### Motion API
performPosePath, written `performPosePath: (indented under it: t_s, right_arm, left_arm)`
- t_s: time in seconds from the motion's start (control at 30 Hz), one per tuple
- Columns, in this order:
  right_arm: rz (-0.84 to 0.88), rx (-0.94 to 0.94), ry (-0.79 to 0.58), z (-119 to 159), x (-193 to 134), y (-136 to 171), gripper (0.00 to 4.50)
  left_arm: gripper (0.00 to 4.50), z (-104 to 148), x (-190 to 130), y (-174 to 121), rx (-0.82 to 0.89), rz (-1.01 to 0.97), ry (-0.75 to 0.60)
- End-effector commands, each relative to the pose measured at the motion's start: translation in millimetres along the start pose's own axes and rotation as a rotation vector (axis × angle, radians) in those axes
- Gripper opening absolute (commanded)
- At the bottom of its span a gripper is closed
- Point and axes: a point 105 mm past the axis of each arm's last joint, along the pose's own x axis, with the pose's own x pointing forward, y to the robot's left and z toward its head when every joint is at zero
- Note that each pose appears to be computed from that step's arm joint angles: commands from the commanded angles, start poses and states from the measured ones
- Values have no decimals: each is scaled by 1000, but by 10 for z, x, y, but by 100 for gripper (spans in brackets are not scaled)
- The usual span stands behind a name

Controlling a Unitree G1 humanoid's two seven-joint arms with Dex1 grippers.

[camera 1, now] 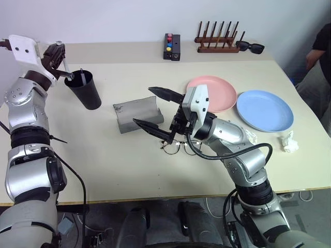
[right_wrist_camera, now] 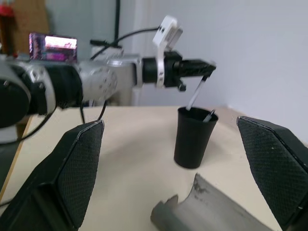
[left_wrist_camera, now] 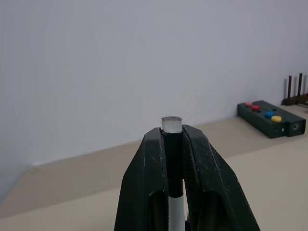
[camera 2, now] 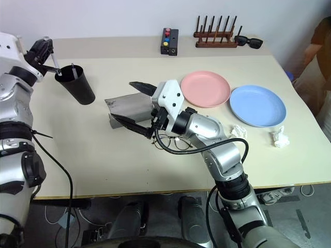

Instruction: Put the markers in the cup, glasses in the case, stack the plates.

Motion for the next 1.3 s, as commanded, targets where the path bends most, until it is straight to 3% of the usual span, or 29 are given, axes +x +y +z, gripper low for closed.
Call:
performPosePath:
  t_s: [0.03,0.77,1.0,1.3]
  right_arm:
    - [-14,-25,-57,143,25,-25,450]
    - [-85,10,-71,99,4,-113,450]
    - [-80,10,-67,91,3,-107,450]
    - [-80,10,-61,85,-12,-107,450]
  left_arm:
    - [5,46,12,-40,-27,7,-55]
    - [5,-137,-6,-188,-61,8,-35]
    - [329,-136,-2,-211,-70,7,-41]
    - [329,-108,1,-256,-89,0,-56]
